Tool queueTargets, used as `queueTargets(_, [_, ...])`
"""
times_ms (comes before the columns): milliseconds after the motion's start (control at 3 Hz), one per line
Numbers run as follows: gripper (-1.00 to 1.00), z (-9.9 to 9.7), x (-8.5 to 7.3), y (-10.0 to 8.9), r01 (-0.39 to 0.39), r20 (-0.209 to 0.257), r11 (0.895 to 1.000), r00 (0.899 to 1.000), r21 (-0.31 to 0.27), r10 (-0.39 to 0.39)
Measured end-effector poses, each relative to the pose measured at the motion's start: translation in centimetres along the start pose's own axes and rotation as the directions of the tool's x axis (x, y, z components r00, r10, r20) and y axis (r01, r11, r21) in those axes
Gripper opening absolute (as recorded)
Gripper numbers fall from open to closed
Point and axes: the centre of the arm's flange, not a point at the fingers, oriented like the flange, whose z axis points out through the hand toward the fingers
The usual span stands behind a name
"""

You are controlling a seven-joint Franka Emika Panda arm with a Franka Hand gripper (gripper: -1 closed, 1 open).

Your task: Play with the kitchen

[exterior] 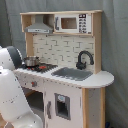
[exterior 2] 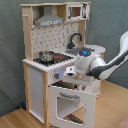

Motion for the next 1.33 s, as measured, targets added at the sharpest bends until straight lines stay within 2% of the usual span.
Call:
queueTargets(333, [-1.0, -0.66, -0.07, -0.54, -0.003, 0.039, 0.999, 0.999, -0.032, 0.005])
queueTargets(667, [-1.0, -0.8, -0.09, -0.67, -0.004, 0.05, 0.999, 0.999, -0.041, 0.006])
queueTargets(1000, [1.0, -0.93, -0.11, -0.79, -0.004, 0.059, 0.999, 0.998, -0.049, 0.007])
queueTargets(1333, [1.0, -1.18, -0.14, -1.03, -0.004, 0.079, 0.998, 0.997, -0.067, 0.009])
